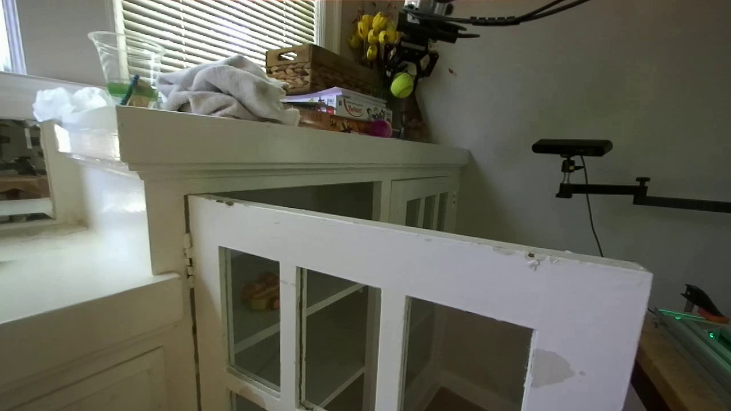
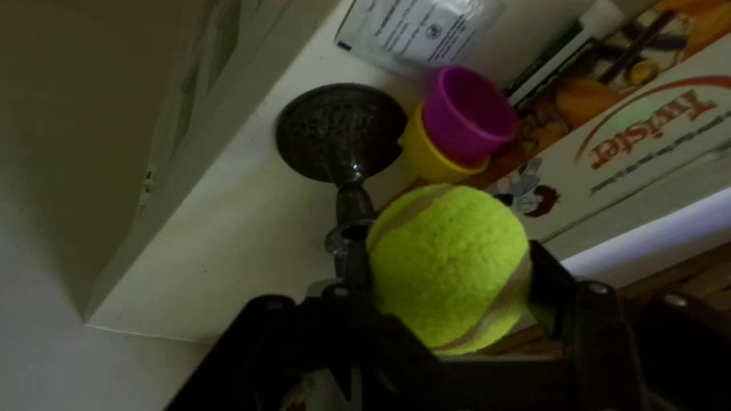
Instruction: Move the yellow ball to the right
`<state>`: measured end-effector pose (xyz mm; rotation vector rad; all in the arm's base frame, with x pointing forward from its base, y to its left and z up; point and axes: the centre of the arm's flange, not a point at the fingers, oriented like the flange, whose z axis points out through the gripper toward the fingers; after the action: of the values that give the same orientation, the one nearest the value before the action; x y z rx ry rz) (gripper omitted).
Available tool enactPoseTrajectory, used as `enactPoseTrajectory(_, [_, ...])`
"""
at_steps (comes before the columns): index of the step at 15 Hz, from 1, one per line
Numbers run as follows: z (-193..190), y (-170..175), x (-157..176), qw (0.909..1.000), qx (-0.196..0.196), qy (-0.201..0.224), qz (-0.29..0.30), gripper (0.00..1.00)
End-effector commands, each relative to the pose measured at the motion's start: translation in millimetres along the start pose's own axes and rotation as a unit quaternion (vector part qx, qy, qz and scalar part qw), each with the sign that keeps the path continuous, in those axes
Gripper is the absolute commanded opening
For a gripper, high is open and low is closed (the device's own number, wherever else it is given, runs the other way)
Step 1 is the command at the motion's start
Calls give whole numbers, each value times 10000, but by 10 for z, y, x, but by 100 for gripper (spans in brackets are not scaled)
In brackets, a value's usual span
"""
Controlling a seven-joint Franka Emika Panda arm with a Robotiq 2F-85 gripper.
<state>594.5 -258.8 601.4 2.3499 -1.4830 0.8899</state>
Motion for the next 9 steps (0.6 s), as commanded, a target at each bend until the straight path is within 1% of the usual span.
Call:
enactPoseTrajectory(1, [-2,268,84,9994,-82,183,283,42])
enactPoseTrajectory(5, [72,393,211,9988,-151,272,375,42])
enactPoseTrajectory(9, [124,414,265,9986,-62,365,370,42])
